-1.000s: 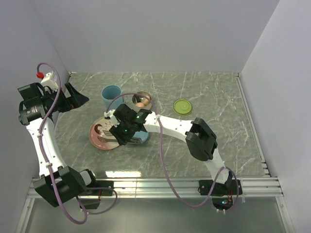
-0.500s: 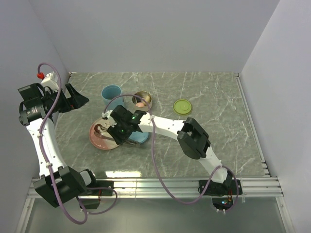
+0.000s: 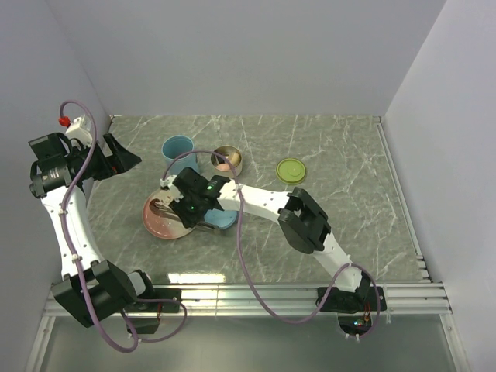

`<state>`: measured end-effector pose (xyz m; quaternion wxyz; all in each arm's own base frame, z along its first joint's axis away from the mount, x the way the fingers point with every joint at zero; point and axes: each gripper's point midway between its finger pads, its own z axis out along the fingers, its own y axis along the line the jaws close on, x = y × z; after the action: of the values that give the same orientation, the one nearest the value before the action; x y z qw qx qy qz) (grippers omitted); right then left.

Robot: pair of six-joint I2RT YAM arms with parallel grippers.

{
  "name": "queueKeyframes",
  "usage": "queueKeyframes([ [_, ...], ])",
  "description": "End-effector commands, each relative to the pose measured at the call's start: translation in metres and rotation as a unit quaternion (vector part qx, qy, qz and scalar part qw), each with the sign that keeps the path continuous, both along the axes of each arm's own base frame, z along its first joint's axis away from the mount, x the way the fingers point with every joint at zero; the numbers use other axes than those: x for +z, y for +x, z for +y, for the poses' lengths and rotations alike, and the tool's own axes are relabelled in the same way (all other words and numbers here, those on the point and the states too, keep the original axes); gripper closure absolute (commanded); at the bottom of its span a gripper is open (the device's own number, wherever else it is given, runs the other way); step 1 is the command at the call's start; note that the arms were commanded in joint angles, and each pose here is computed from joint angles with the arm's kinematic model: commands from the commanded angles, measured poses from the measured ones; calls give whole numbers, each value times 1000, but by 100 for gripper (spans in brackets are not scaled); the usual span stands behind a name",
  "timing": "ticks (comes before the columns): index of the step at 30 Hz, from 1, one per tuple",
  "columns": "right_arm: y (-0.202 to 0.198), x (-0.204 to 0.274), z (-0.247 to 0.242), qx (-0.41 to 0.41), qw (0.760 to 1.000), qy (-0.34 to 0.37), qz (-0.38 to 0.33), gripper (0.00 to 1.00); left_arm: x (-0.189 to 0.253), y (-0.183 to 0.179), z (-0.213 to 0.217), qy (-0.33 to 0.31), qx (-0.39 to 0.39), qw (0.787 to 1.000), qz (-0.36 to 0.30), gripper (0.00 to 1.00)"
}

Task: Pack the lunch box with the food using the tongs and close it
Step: Pick up the food using the clamp, then place the food into the lunch box

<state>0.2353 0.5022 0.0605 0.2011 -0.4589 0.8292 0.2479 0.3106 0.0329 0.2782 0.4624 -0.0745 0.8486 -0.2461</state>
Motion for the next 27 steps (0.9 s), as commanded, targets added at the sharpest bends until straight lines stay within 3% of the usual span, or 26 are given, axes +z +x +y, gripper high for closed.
queueKeyframes([
  [1,9,37,6,2,999,36,-25,63,6,2,-1,0,-11,1000,-17,1],
  [8,-1,92,-3,14,997,75,-31,71,10,0,-3,-2,-15,1000,-17,1],
  [15,-10,152,-28,23,991,123,-37,72,16,-4,-6,-4,-25,999,-20,1],
  [19,0,184,-51,9,989,141,-53,72,21,-4,-9,-9,-32,999,-30,1],
  [27,67,226,-98,-61,979,160,-108,72,25,-1,-8,-11,-29,999,-39,0],
])
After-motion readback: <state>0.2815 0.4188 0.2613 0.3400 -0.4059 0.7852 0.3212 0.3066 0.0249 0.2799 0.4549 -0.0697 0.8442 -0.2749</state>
